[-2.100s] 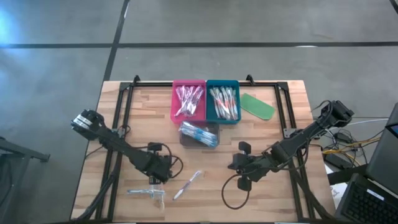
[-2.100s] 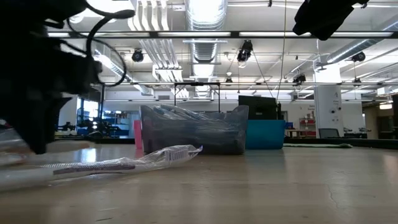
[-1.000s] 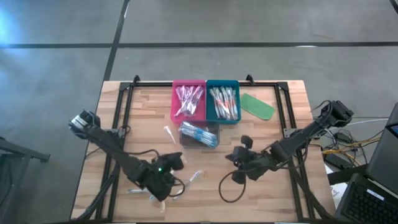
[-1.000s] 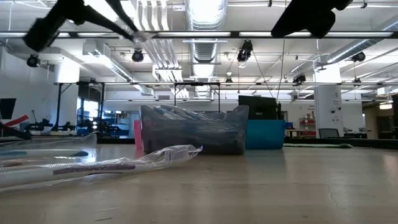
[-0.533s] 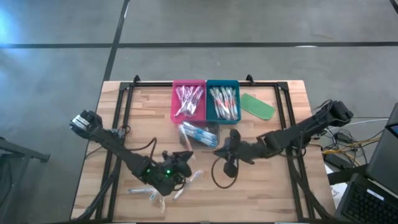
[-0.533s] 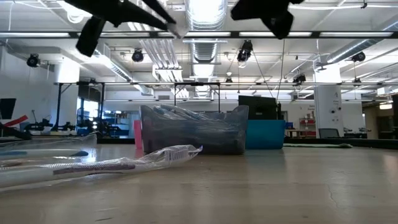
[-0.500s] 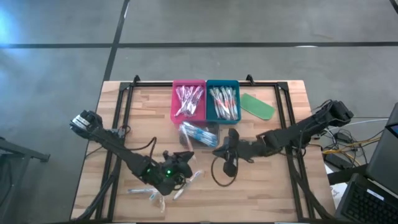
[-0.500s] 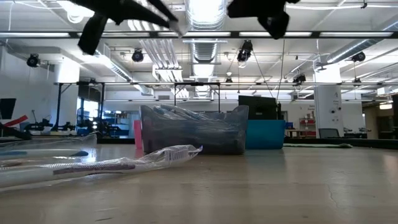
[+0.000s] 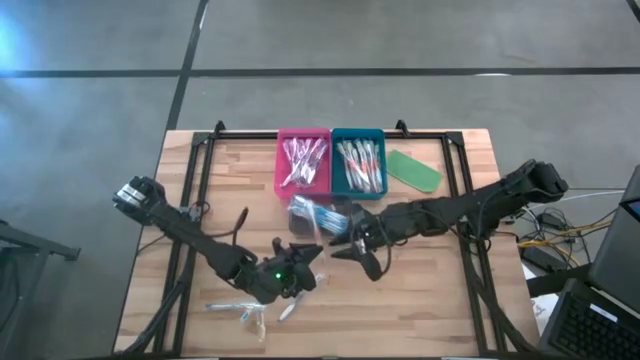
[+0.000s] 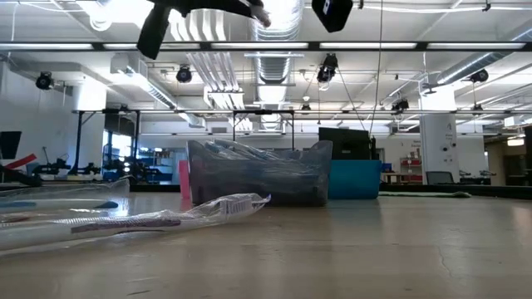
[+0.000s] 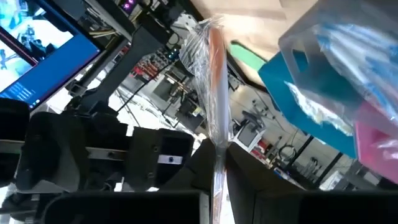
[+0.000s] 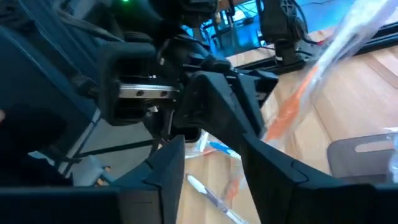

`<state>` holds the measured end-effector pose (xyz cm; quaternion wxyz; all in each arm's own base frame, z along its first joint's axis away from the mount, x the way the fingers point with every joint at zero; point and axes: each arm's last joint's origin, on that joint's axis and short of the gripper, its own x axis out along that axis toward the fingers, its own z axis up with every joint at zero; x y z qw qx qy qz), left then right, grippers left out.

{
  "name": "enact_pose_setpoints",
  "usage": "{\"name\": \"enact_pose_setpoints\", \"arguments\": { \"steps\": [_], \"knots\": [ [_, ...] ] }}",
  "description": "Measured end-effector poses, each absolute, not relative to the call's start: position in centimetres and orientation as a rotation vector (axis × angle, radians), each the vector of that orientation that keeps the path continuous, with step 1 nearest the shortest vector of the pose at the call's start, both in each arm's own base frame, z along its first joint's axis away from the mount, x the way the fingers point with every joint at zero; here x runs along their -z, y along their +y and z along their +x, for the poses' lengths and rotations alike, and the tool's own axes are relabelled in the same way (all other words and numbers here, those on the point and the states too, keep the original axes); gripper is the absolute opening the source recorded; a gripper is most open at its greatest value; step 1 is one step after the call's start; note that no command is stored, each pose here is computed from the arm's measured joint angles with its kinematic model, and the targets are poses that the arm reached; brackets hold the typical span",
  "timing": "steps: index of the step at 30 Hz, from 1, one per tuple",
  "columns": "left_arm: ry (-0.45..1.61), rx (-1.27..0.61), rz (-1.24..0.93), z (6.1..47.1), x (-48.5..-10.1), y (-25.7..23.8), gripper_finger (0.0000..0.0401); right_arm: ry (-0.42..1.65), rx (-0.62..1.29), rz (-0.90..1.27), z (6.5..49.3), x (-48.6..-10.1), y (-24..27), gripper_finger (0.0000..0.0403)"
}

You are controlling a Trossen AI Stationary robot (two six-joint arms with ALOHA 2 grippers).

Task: Pick & Place Toothbrushes
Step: Put the orange toothbrush into the blue bin

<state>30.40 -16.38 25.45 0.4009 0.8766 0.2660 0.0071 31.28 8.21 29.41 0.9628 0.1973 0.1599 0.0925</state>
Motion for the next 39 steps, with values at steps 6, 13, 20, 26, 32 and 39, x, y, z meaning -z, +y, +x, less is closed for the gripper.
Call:
{"name": "enact_pose_setpoints", "arguments": {
  "steps": [6,13,20,26,32,39],
  "knots": [
    [0.653,-0.053,2.231,31.4,-26.1,-15.2,0.0024,0.310,-0.137,0.378,31.4,-29.4,7.6,0.0172],
    [0.635,-0.073,2.246,31.8,-26.5,-14.7,0.0024,0.289,-0.071,0.362,31.6,-29.5,6.7,0.0177],
    [0.608,-0.080,2.269,32.0,-26.8,-14.6,0.0024,0.286,-0.045,0.356,31.8,-29.4,5.8,0.0157],
    [0.577,-0.061,2.293,32.1,-26.9,-14.5,0.0024,0.288,-0.032,0.351,31.9,-29.4,5.5,0.0140],
    [0.566,-0.097,2.292,32.5,-27.3,-13.9,0.0024,0.282,-0.028,0.342,31.9,-29.4,5.4,0.0120],
    [0.569,-0.109,2.291,32.9,-27.4,-13.2,0.0028,0.280,-0.014,0.310,31.9,-29.4,5.3,0.0068]
  ]
}}
